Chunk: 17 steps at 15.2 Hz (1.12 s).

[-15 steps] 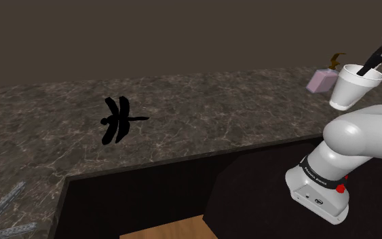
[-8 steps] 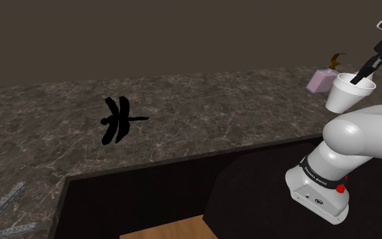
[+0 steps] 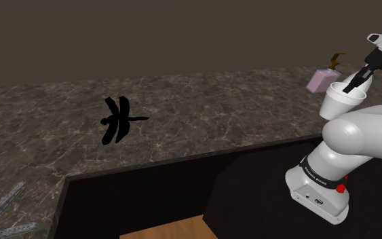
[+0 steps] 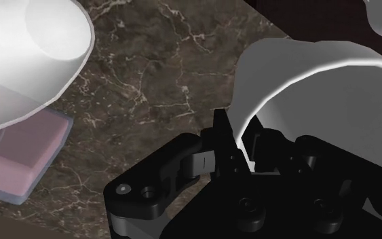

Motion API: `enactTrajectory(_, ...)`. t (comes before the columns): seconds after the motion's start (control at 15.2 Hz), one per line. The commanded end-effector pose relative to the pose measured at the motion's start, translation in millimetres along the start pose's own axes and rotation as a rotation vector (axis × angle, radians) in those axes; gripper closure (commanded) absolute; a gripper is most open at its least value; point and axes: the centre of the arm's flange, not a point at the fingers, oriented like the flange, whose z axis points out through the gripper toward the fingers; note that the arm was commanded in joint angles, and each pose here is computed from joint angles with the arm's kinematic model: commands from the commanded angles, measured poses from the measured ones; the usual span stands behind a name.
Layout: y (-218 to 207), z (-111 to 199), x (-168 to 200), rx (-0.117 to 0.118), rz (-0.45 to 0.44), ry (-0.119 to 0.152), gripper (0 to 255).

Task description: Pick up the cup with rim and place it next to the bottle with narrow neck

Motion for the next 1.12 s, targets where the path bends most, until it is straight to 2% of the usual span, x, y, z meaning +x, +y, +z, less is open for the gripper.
enactTrajectory(0.0, 0.8, 9.9, -1.2, -0.001, 0.000, 0.000, 255)
enactTrajectory(0.53, 2.0, 53.7, -7.2, -0.001, 0.000, 0.000, 255)
enactTrajectory(1.06, 2.0, 53.7, -7.2, -0.001, 0.000, 0.000, 255)
